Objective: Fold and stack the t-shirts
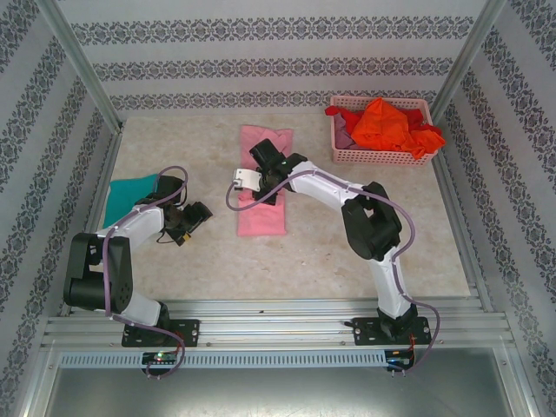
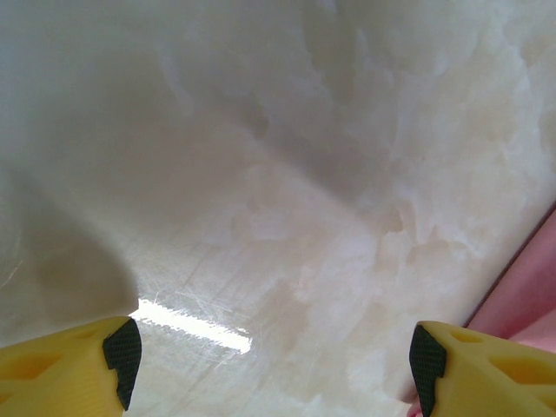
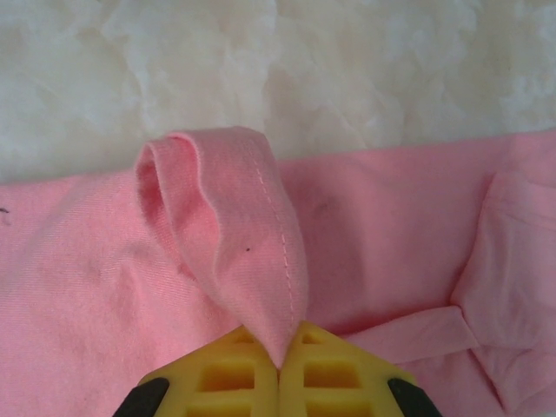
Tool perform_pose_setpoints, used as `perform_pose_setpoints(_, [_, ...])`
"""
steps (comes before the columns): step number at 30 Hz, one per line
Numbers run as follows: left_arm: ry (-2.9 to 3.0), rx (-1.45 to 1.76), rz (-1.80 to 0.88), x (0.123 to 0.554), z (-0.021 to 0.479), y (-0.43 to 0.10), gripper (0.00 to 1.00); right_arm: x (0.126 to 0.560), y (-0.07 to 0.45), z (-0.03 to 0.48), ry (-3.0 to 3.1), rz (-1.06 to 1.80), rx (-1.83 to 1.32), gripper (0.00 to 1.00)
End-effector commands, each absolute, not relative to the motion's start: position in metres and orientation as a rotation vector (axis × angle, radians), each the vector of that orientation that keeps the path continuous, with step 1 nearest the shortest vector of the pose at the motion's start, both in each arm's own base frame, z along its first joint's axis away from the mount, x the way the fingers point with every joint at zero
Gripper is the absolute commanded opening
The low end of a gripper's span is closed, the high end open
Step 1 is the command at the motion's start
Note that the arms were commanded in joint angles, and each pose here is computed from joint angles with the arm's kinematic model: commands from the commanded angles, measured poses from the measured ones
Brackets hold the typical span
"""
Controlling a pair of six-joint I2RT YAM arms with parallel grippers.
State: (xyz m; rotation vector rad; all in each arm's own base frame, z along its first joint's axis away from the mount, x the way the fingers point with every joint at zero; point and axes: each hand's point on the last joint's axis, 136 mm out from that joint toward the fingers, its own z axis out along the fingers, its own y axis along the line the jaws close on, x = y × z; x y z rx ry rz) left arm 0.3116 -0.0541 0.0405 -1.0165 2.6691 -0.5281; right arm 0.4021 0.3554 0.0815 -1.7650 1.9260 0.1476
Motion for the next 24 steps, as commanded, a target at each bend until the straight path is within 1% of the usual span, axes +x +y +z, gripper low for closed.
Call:
perform_pose_setpoints(1, [2.666, -0.972, -0.53, 0.319, 0.046, -0.056, 0.82, 0.413, 0.354, 0.077, 1.919, 0.103, -1.767, 0.0])
perform_pose_setpoints(12, [2.662, -0.973, -0.535, 0.32, 0.048, -0.057, 0.82, 0.426, 0.349, 0.058, 1.961, 0.072, -1.739, 0.0])
perform_pose_setpoints(13, [2.663, -0.975, -0.535, 0.319, 0.047, -0.058, 0.82, 0.427, 0.349, 0.059, 1.96, 0.068, -1.734, 0.02])
perform_pose_setpoints(16, [2.663, -0.97, -0.539, 0.32, 0.048, -0.059, 0.82, 0.43, 0.35, 0.066, 1.94, 0.062, -1.697, 0.26])
perform_pose_setpoints(17, [2.664, -0.962, -0.54, 0.32, 0.048, -0.061, 0.82, 0.431, 0.35, 0.072, 1.93, 0.056, -1.679, 0.44])
perform_pose_setpoints(18, [2.664, -0.953, -0.542, 0.321, 0.049, -0.063, 0.82, 0.434, 0.349, 0.078, 1.923, 0.047, -1.65, 0.55])
perform_pose_setpoints(19, [2.663, -0.934, -0.546, 0.323, 0.051, -0.066, 0.82, 0.439, 0.347, 0.088, 1.92, 0.038, -1.596, 0.61])
perform_pose_setpoints(20, [2.663, -0.901, -0.542, 0.326, 0.053, -0.07, 0.82, 0.444, 0.346, 0.099, 1.914, 0.041, -1.529, 0.69])
perform_pose_setpoints(22, [2.656, -0.839, -0.519, 0.332, 0.057, -0.078, 0.82, 0.452, 0.341, 0.121, 1.903, 0.065, -1.389, 0.72])
perform_pose_setpoints(24, [2.643, -0.778, -0.526, 0.341, 0.061, -0.089, 0.82, 0.457, 0.331, 0.14, 1.907, 0.076, -1.245, 0.73])
